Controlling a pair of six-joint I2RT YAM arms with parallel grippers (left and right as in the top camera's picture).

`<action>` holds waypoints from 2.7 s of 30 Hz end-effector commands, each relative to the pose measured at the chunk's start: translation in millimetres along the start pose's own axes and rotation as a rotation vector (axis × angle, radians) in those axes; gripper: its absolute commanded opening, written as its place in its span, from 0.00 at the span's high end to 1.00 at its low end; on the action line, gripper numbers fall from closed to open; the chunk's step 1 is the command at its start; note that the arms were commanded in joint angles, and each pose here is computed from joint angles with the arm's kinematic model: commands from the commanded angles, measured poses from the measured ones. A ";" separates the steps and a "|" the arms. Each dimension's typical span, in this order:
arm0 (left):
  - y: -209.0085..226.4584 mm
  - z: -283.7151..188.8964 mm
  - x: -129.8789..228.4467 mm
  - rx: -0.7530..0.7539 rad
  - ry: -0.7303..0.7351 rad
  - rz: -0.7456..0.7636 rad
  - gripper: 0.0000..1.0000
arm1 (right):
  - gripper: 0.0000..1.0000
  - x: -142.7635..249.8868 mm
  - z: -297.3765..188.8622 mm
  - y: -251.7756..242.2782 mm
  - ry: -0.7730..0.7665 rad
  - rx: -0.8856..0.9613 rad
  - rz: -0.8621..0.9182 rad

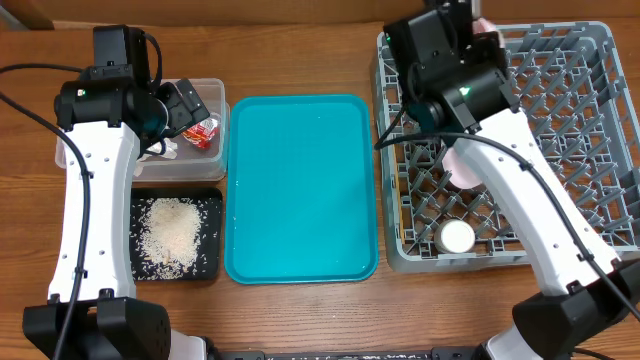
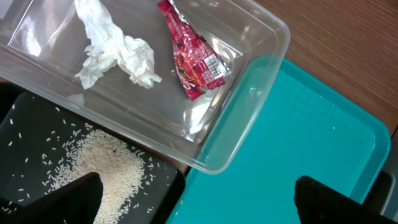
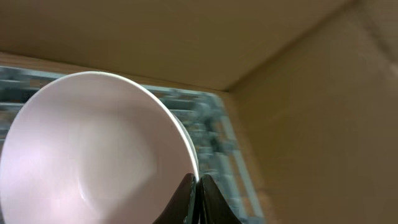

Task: Sort waste into correct bins and load items into the dishwasher

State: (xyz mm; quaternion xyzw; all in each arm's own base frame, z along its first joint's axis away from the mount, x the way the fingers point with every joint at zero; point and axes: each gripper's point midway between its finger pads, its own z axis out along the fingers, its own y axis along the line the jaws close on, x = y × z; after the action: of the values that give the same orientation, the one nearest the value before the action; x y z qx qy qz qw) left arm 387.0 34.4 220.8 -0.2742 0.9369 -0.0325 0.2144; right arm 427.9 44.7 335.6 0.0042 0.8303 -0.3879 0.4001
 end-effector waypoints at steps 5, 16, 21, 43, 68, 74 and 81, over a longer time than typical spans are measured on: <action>-1.9 -3.8 -1.9 0.000 -0.014 0.028 0.00 | 0.96 0.5 5.7 -22.5 0.049 0.224 -0.401; -1.9 -3.8 -1.9 0.000 -0.014 0.028 0.00 | 0.96 -3.9 -11.2 28.5 0.034 0.176 -0.951; -1.9 -3.8 -1.9 0.000 -0.014 0.028 0.00 | 0.96 5.7 -0.4 46.9 0.060 0.171 -1.043; -1.9 -3.8 -1.9 0.000 -0.014 0.028 0.00 | 0.96 50.8 48.3 101.4 0.169 0.114 -1.207; -1.9 -3.8 -1.9 0.000 -0.014 0.028 0.00 | 0.90 72.9 53.1 154.6 0.141 -0.040 -1.126; -1.9 -3.8 -1.9 0.000 -0.014 0.028 0.00 | 0.86 71.8 47.4 159.4 0.126 -0.044 -1.132; -1.9 -3.8 -1.9 0.000 -0.014 0.028 0.00 | 0.85 71.5 45.9 160.6 0.122 -0.045 -1.134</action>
State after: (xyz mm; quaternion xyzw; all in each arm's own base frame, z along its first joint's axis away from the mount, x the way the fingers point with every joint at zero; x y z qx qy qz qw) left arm 387.0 34.4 220.8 -0.2741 0.9370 -0.0324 0.2144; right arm 461.6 101.0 169.9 -0.4288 0.7309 -0.5256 0.0754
